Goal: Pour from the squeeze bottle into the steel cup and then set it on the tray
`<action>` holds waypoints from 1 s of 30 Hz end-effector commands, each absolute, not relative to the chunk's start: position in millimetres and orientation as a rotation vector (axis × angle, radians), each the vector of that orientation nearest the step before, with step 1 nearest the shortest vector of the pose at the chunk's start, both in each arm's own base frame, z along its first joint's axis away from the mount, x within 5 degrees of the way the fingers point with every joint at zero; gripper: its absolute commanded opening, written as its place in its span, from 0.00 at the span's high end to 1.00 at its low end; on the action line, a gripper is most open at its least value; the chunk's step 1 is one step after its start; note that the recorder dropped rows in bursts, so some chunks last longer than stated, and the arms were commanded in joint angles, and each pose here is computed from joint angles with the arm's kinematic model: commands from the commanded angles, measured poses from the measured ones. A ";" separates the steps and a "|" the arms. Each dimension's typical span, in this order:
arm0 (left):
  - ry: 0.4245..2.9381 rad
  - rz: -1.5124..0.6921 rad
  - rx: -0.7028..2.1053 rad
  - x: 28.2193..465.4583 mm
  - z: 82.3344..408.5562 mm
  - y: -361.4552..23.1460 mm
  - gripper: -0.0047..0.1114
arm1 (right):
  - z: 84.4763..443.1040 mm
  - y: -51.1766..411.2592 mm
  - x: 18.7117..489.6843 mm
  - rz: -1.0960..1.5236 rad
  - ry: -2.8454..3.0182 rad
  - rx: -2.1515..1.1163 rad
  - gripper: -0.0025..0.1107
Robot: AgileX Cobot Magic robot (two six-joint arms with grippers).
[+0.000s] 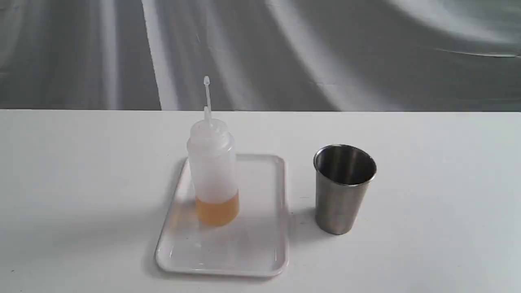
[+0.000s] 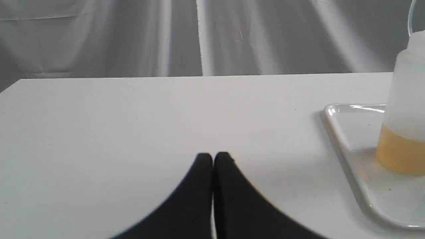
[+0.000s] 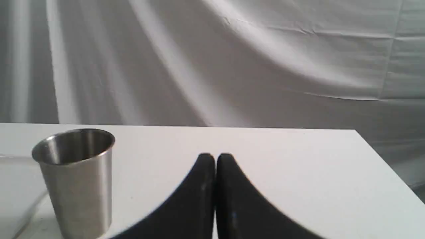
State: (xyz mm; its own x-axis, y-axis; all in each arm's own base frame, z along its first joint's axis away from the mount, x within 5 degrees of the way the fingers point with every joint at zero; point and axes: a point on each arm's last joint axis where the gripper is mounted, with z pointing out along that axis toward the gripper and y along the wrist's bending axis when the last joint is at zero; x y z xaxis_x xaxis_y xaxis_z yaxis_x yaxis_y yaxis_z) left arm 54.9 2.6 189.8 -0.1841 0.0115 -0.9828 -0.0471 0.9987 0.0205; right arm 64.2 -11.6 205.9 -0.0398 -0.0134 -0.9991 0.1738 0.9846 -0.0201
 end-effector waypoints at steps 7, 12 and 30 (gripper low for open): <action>1.750 0.044 -0.022 55.0 189.1 2.2 0.96 | 198.9 -17.2 53.7 -0.242 1.635 0.194 0.98; 1.750 0.045 -0.021 55.0 189.1 2.2 0.96 | 196.0 -17.9 53.2 -0.243 1.665 0.209 0.98; 1.750 0.042 -0.024 55.0 189.1 2.2 0.96 | 185.7 -18.5 51.2 -0.188 1.767 0.296 0.98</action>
